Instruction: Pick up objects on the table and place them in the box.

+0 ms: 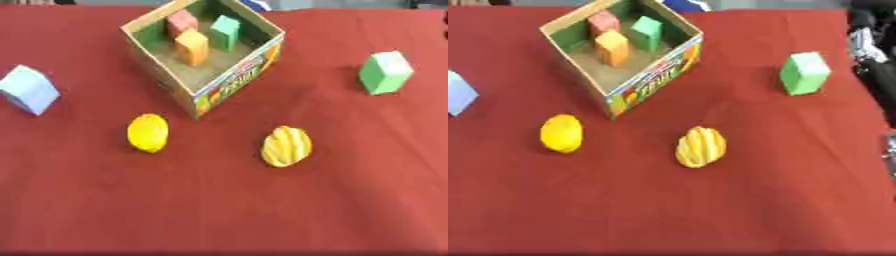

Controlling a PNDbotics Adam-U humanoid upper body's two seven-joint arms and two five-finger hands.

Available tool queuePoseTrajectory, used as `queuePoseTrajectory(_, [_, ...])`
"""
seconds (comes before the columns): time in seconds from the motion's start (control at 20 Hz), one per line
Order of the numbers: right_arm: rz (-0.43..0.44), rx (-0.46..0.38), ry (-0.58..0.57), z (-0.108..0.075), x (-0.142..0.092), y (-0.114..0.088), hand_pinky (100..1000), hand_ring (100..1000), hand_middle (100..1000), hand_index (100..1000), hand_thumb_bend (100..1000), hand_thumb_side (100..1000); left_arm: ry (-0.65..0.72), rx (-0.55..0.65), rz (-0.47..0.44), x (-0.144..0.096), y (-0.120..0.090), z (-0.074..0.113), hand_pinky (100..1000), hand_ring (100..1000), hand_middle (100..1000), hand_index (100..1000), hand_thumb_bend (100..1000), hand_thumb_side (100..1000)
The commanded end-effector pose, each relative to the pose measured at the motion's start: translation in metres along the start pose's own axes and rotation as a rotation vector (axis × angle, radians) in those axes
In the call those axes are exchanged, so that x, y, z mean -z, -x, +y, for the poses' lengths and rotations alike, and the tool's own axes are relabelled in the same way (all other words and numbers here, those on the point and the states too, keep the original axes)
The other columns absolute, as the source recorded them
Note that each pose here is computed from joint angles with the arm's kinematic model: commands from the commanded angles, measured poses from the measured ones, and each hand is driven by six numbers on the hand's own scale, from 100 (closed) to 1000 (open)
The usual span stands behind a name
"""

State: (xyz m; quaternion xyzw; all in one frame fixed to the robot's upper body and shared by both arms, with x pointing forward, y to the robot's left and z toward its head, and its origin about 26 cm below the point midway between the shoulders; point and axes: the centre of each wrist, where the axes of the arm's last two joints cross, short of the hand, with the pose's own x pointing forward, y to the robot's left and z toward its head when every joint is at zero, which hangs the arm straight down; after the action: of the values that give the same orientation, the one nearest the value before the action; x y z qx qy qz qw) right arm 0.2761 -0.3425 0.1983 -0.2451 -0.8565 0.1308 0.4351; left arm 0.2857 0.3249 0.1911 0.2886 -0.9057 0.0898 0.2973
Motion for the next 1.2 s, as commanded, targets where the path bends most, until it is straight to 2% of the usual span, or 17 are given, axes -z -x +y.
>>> queuePoseTrajectory(0.05, [-0.043, -0.212, -0.099, -0.024, 0.007, -0.011, 817, 823, 726, 804, 100, 465, 0.016, 0.018, -0.035, 0.006, -0.005, 0.004, 755, 580, 555, 817, 100, 494])
queuePoseTrajectory(0.25, [-0.021, -0.442, -0.222, -0.047, 0.011, -0.016, 837, 842, 749, 822, 100, 384, 0.024, 0.028, -0.035, 0.006, -0.005, 0.005, 755, 579, 555, 817, 100, 495])
queuePoseTrajectory(0.45, [-0.01, -0.606, -0.338, -0.065, 0.021, -0.028, 855, 856, 764, 833, 100, 336, 0.032, 0.039, -0.036, 0.006, -0.005, 0.007, 755, 579, 554, 817, 100, 496])
queuePoseTrajectory(0.85, [0.025, -0.763, -0.64, -0.07, 0.04, -0.049, 882, 878, 792, 856, 100, 445, 0.057, 0.056, -0.04, 0.007, -0.005, 0.009, 755, 578, 554, 817, 100, 497])
queuePoseTrajectory(1.2, [0.014, -0.83, -0.814, -0.067, 0.053, -0.064, 890, 880, 794, 859, 100, 513, 0.075, 0.048, -0.04, 0.007, -0.006, 0.007, 754, 576, 554, 817, 100, 499])
